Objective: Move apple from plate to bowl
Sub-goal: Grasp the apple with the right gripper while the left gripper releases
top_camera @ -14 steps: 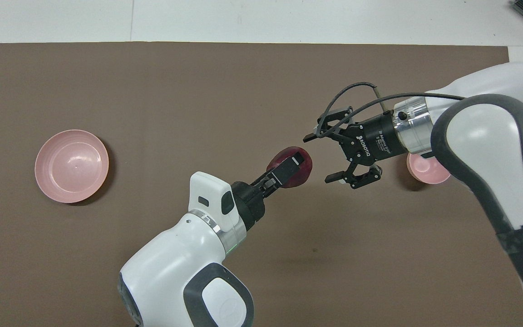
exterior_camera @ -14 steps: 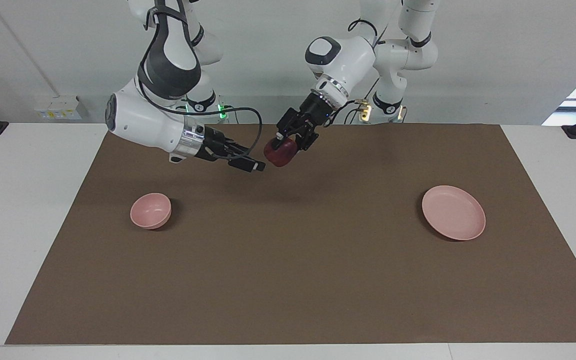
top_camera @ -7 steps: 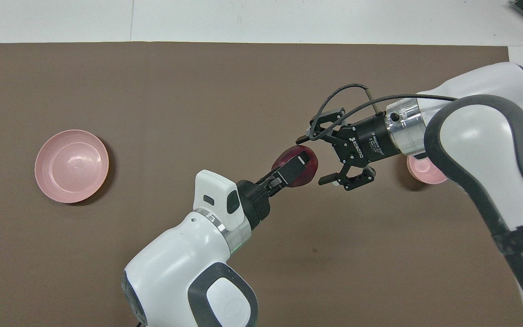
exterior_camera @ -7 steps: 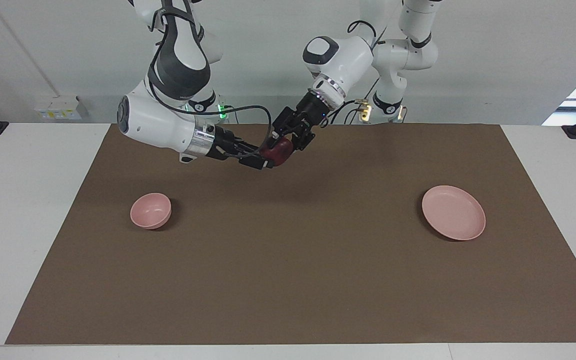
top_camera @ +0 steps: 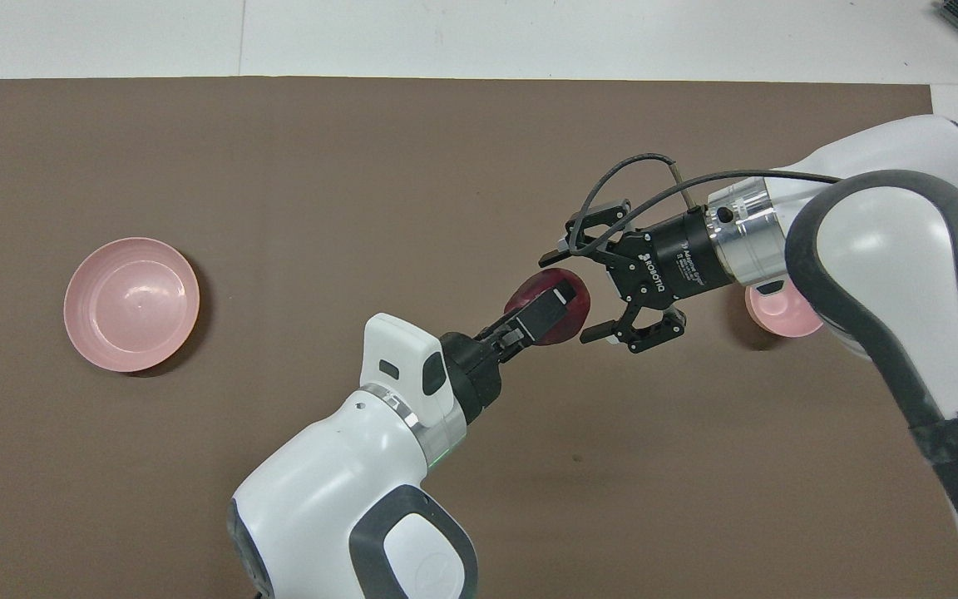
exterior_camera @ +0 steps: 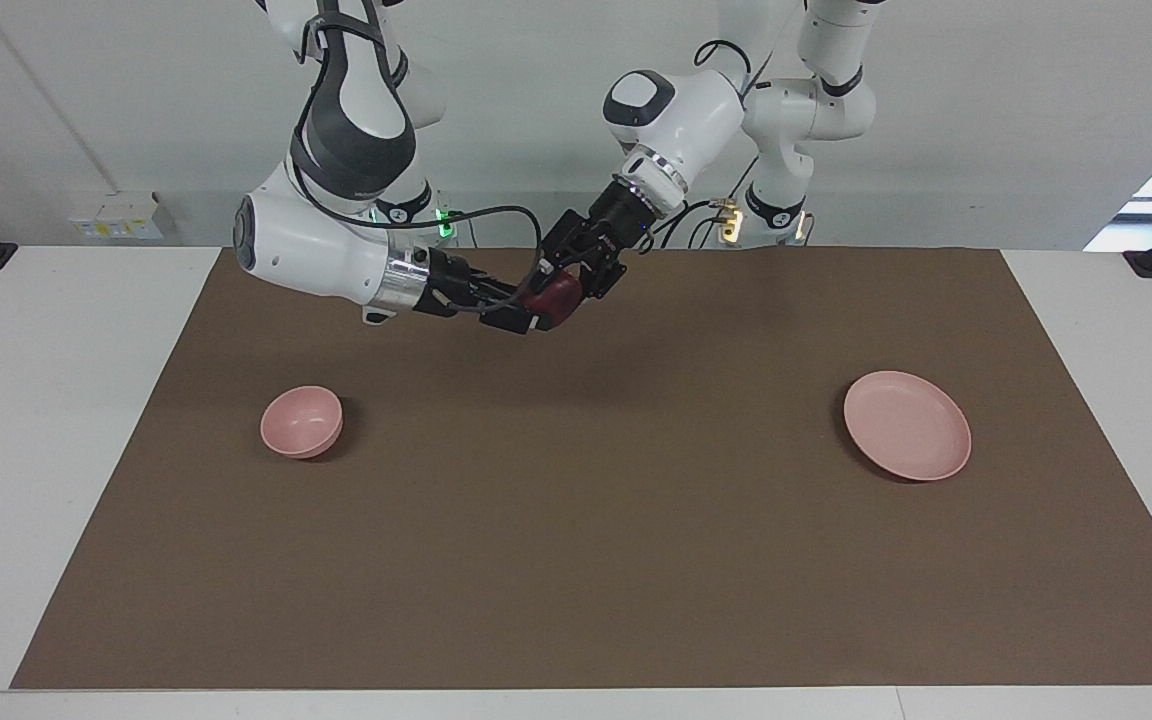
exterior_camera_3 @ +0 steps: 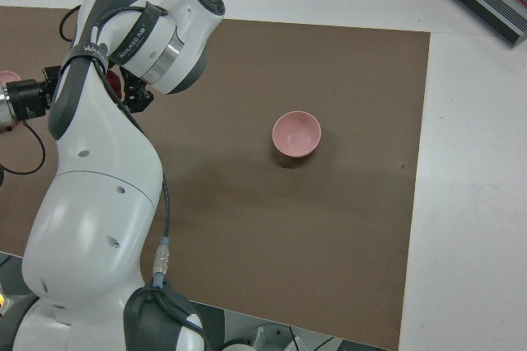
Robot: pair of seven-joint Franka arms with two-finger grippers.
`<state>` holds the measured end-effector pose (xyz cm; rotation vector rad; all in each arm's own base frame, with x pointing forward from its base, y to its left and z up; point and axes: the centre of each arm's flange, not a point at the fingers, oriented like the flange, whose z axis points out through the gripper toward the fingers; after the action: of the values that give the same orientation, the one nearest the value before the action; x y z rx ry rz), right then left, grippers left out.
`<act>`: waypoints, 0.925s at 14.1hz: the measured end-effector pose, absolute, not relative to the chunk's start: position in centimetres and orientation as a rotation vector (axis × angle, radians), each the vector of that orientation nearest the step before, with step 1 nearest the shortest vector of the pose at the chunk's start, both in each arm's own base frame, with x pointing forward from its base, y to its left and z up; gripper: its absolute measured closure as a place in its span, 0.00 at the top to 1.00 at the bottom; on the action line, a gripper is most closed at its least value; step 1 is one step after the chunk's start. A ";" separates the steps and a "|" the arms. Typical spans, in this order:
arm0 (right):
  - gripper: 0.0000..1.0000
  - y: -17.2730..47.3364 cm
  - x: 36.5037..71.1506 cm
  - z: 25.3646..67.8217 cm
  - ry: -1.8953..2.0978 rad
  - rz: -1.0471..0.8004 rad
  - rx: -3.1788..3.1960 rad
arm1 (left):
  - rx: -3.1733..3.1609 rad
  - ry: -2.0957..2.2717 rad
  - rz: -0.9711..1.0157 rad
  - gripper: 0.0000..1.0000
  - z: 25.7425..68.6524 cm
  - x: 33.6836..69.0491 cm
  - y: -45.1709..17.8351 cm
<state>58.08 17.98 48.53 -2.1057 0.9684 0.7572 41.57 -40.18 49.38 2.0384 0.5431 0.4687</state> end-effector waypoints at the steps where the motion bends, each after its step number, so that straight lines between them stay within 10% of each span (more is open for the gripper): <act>1: 0.99 18.0 58.1 48.5 0.967 0.760 -2.105 | 2.040 0.538 0.471 0.81 49.4 41.6 -40.2; 4: 0.77 17.9 58.1 48.8 0.965 0.758 -2.098 | 2.043 0.526 0.477 0.81 49.5 41.5 -40.4; 13: 0.75 16.6 58.2 49.5 0.933 0.736 -2.152 | 2.030 0.515 0.444 0.80 49.5 41.5 -41.6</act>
<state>58.24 16.58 49.46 -2.1522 0.9331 0.7361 41.48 -41.60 49.54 2.0303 0.5148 0.4437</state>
